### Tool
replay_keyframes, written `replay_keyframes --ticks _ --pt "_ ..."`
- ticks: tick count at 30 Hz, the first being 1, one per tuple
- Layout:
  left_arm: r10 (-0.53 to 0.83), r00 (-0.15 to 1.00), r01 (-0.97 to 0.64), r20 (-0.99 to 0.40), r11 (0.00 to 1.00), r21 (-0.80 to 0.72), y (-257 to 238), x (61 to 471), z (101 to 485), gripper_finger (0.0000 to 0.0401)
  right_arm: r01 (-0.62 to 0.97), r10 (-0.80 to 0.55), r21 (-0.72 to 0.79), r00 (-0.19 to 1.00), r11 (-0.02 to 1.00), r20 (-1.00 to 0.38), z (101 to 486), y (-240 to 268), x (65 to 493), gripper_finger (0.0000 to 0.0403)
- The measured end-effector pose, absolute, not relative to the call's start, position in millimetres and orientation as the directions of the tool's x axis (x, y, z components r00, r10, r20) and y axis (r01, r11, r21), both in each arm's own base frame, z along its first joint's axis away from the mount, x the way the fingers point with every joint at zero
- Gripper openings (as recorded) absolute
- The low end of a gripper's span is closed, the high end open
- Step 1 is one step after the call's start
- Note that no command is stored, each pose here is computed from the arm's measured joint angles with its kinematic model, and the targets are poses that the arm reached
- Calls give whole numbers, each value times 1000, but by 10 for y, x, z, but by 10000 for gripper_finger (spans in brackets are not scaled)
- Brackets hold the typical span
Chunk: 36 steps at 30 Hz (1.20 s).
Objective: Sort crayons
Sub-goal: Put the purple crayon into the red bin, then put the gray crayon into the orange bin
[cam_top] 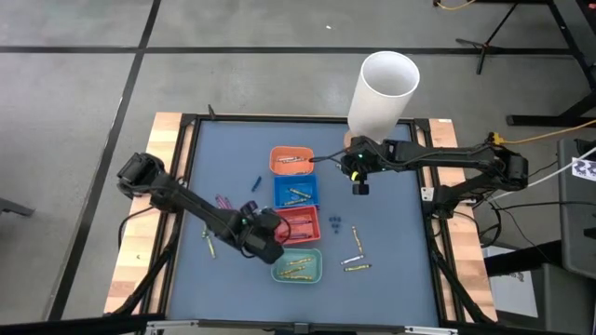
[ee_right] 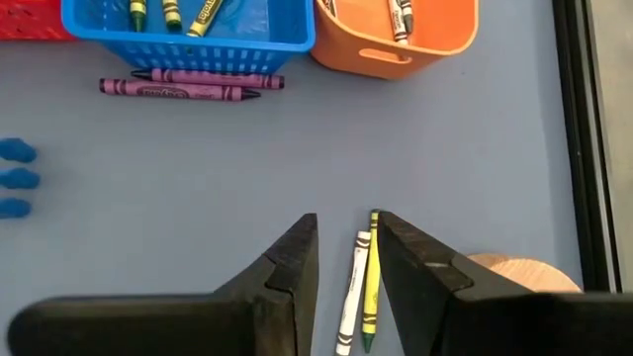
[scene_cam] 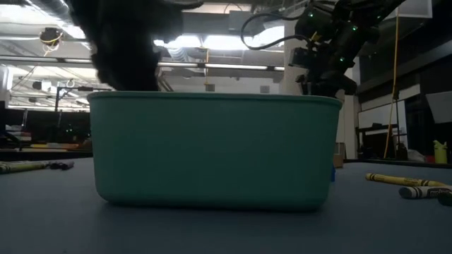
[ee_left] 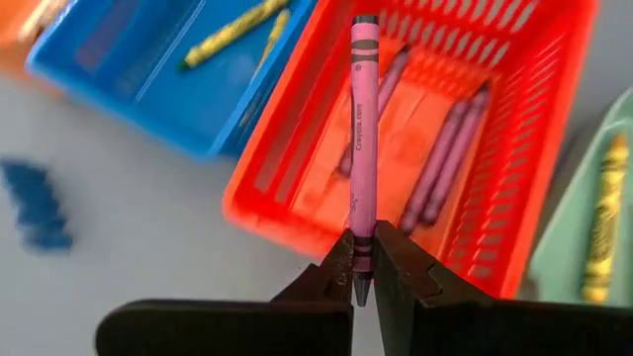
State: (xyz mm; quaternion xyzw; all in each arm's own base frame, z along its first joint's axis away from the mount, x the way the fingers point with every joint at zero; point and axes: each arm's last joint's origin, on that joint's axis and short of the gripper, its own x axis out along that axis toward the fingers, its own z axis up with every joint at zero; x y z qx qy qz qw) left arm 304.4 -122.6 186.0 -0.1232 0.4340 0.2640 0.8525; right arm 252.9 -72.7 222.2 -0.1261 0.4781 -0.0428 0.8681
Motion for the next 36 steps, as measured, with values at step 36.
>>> replay_keyframes --ticks 36 --pt "305 612 -401 -730 915 46 -1135 3260 1945 91 116 -363 -350 463 929 -809 1559 -777 2225 104"
